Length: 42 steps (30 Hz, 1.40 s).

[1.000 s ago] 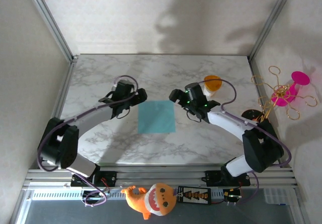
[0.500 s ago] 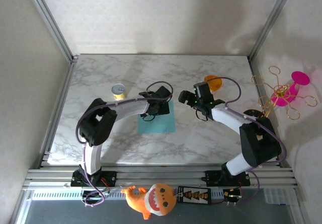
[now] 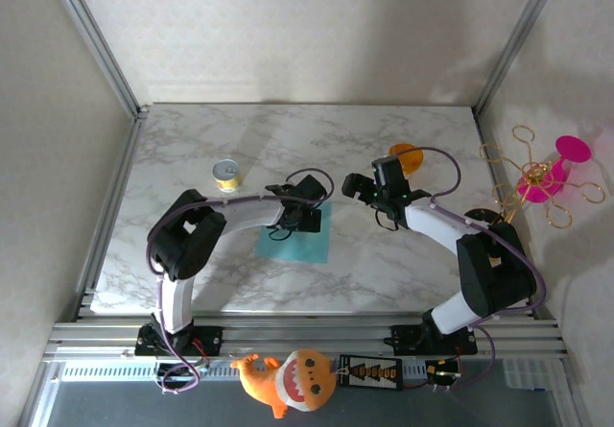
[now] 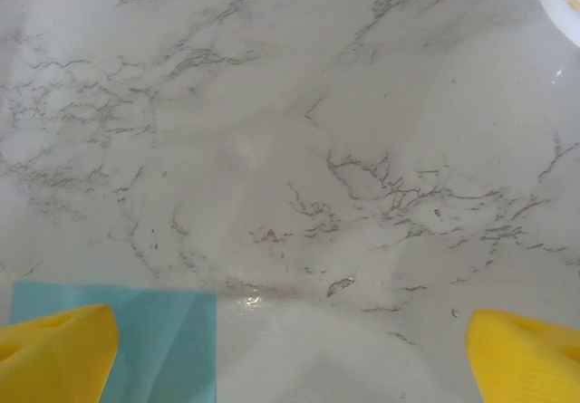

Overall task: Fold a paper plane with a square sheet of paper (pick it up from the middle)
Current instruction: First fold the square sheet of paper in half at the center of the table.

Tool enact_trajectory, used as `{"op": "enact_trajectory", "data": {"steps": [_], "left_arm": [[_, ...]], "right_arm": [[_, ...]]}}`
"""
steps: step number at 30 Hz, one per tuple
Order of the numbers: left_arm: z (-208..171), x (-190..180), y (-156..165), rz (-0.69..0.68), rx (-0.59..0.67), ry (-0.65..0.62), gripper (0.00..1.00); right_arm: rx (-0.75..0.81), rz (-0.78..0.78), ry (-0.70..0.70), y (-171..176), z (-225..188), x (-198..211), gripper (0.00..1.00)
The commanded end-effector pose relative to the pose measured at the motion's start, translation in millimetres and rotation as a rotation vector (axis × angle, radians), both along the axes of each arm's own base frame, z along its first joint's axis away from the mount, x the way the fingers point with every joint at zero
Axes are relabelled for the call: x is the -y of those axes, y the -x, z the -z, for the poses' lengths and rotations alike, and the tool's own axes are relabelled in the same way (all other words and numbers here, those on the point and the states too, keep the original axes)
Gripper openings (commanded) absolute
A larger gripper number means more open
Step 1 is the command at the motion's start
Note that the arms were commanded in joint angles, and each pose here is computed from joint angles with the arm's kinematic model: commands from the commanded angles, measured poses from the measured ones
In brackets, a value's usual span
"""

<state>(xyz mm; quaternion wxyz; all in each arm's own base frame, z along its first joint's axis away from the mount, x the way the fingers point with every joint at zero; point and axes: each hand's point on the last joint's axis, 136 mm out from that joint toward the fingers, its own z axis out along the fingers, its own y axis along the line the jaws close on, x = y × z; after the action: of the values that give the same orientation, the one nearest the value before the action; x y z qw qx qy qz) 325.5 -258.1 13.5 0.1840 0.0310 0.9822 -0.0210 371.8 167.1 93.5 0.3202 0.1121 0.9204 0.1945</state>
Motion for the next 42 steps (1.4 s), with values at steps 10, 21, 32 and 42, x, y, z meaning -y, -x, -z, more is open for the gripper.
{"op": "enact_trajectory", "data": {"steps": [10,21,32,42], "left_arm": [[-37.5,3.9,16.2,0.044,-0.071,0.008,0.99],[-11.2,-17.5,35.7,0.059,-0.2,-0.084,0.97],[17.0,-24.1,39.6,0.073,-0.254,-0.1,0.96],[26.1,-40.5,41.1,0.041,-0.256,-0.123,0.78]], "right_arm": [[-0.004,0.023,-0.033,-2.0,1.3,0.1,0.99],[-0.014,0.03,-0.008,-0.5,3.0,4.1,0.99],[-0.028,0.032,-0.019,0.1,6.1,2.4,0.99],[-0.029,0.041,-0.023,0.2,5.2,3.1,0.99]]}}
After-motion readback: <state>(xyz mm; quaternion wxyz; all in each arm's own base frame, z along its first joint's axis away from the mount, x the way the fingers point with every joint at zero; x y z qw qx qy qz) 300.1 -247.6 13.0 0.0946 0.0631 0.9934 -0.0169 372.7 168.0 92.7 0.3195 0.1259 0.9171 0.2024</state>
